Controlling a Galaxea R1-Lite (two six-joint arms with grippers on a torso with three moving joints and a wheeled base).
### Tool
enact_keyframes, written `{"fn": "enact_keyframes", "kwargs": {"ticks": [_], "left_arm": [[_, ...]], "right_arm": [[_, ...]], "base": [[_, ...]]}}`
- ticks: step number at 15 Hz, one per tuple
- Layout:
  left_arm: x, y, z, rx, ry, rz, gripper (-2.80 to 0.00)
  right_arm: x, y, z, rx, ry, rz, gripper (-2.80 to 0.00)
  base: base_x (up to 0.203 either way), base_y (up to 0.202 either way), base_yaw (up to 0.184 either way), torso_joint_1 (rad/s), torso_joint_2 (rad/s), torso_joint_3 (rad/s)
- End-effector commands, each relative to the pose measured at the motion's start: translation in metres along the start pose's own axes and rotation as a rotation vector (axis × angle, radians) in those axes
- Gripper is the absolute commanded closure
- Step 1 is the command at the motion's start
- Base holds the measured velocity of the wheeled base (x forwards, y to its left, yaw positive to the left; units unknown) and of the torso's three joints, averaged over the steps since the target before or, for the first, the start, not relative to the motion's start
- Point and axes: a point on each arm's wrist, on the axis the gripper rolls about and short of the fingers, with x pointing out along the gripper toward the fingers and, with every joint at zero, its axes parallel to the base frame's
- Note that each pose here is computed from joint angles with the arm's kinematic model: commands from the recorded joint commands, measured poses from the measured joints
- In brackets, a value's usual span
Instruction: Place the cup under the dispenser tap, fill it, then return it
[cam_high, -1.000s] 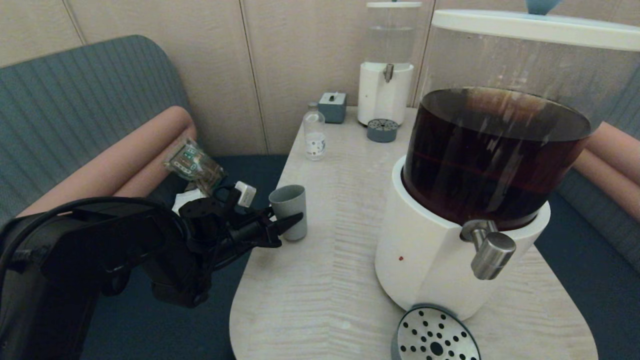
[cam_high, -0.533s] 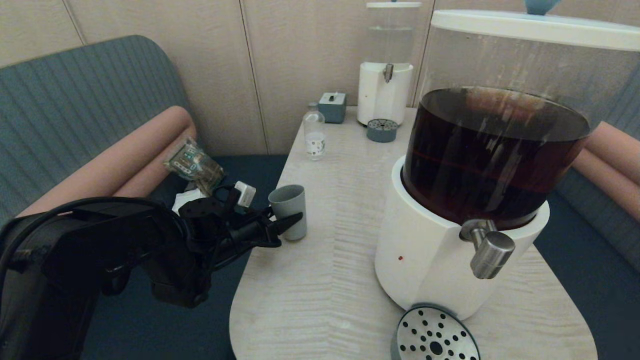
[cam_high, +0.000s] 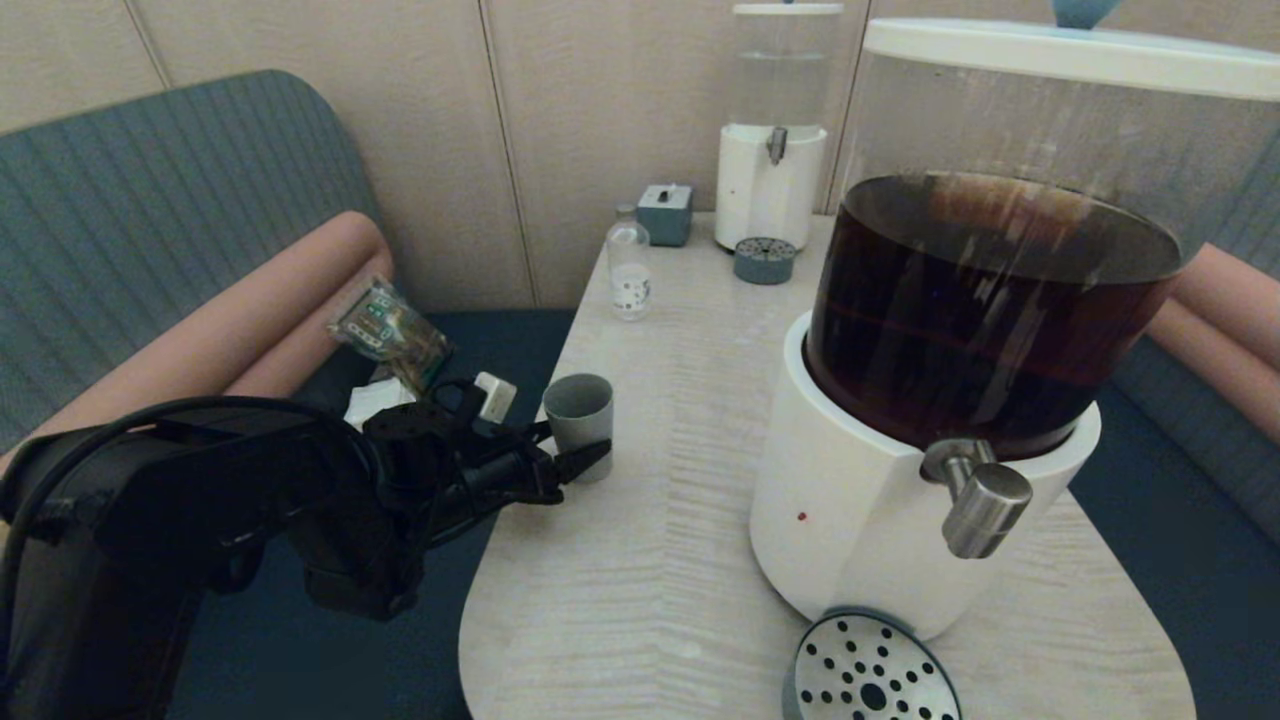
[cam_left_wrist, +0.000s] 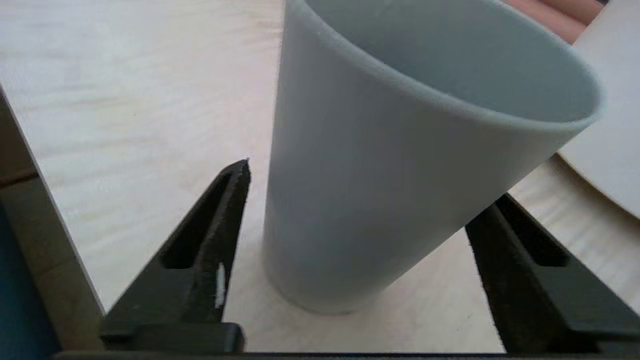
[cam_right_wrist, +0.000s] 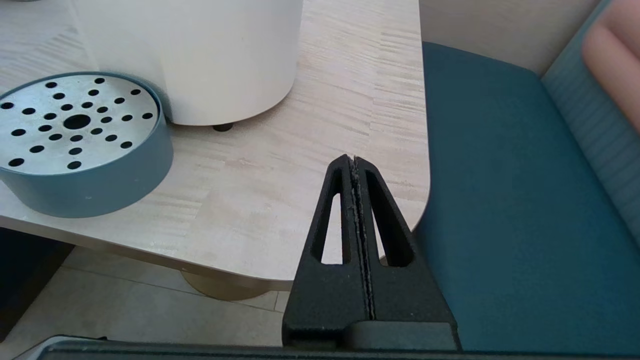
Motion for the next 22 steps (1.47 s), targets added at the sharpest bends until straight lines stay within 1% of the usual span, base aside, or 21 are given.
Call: {"fn": "enact_keyframes", "kwargs": {"ticks": [1, 4, 8, 10, 14, 16, 17, 20, 22], "left_arm": [[-0.001, -0.001, 0.004, 0.011, -0.014, -0.007, -2.8], [-0.007, -0.007, 0.006, 0.002, -0.001, -0.007, -2.8], [-0.032, -0.027, 0.022, 0.004, 0.013, -0.013, -2.8], [-0.049, -0.04, 0.033, 0.007, 0.02, -0.023, -2.8], [-0.084, -0.069, 0.063, 0.028, -0.008, -0.032, -2.8], [-0.109, -0.088, 0.074, 0.033, -0.016, -0.033, -2.8], [-0.121, -0.097, 0.079, 0.039, -0.024, -0.034, 0.0], [-0.151, -0.12, 0.093, 0.067, -0.067, -0.039, 0.0], [-0.165, -0.132, 0.108, 0.102, -0.126, -0.043, 0.0]], "right_arm": [[0.0, 0.0, -0.003, -0.001, 0.003, 0.001, 0.0], [0.0, 0.0, -0.003, -0.001, 0.003, 0.001, 0.0], [0.0, 0.0, -0.003, -0.002, 0.003, 0.001, 0.0], [0.0, 0.0, -0.003, -0.001, 0.003, 0.001, 0.0], [0.0, 0.0, -0.003, -0.001, 0.003, 0.001, 0.0], [0.0, 0.0, -0.003, -0.001, 0.003, 0.001, 0.0], [0.0, 0.0, -0.003, -0.002, 0.004, 0.001, 0.0], [0.0, 0.0, -0.003, -0.001, 0.003, 0.001, 0.0], [0.0, 0.0, -0.003, -0.001, 0.003, 0.001, 0.0]], "base": [[0.0, 0.0, 0.0, 0.0, 0.0, 0.0], [0.0, 0.0, 0.0, 0.0, 0.0, 0.0], [0.0, 0.0, 0.0, 0.0, 0.0, 0.0], [0.0, 0.0, 0.0, 0.0, 0.0, 0.0], [0.0, 0.0, 0.0, 0.0, 0.0, 0.0], [0.0, 0.0, 0.0, 0.0, 0.0, 0.0], [0.0, 0.0, 0.0, 0.0, 0.0, 0.0], [0.0, 0.0, 0.0, 0.0, 0.0, 0.0], [0.0, 0.0, 0.0, 0.0, 0.0, 0.0]]}}
